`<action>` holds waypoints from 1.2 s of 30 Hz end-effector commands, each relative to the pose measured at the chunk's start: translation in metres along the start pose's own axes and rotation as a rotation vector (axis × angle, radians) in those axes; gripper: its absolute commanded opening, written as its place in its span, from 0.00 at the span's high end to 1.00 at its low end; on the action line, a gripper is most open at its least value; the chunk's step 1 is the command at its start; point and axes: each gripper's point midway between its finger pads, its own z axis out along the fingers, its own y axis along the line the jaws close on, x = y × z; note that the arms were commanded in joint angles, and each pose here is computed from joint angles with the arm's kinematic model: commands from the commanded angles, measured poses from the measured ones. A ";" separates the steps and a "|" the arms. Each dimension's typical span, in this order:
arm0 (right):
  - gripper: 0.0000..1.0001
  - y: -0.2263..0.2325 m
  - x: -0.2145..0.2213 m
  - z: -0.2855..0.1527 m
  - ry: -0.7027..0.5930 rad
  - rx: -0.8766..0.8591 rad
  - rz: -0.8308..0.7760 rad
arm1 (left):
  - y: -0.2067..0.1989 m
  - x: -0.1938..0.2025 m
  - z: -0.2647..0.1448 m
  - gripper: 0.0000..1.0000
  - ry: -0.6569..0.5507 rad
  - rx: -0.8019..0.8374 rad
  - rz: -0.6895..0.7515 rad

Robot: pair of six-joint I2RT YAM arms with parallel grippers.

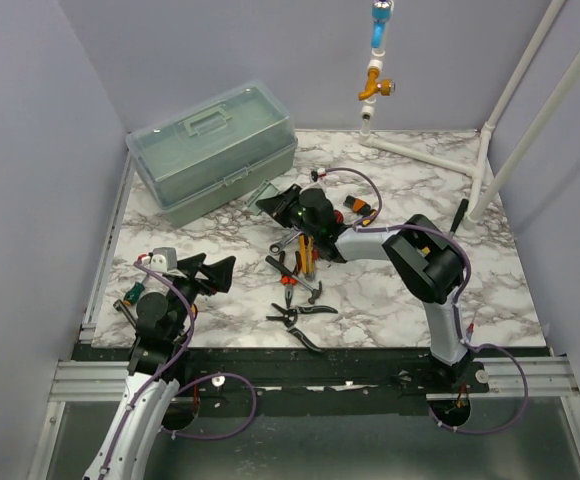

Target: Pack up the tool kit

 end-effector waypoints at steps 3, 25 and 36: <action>0.99 0.004 0.001 -0.003 0.021 -0.042 0.007 | -0.003 0.003 -0.002 0.01 0.005 0.025 0.013; 0.99 -0.027 0.002 -0.018 -0.003 0.072 0.078 | -0.018 -0.103 0.042 0.01 0.043 -0.225 -0.077; 0.99 -0.032 0.002 -0.047 0.059 0.124 -0.004 | 0.015 -0.234 0.141 0.02 0.161 -0.428 0.317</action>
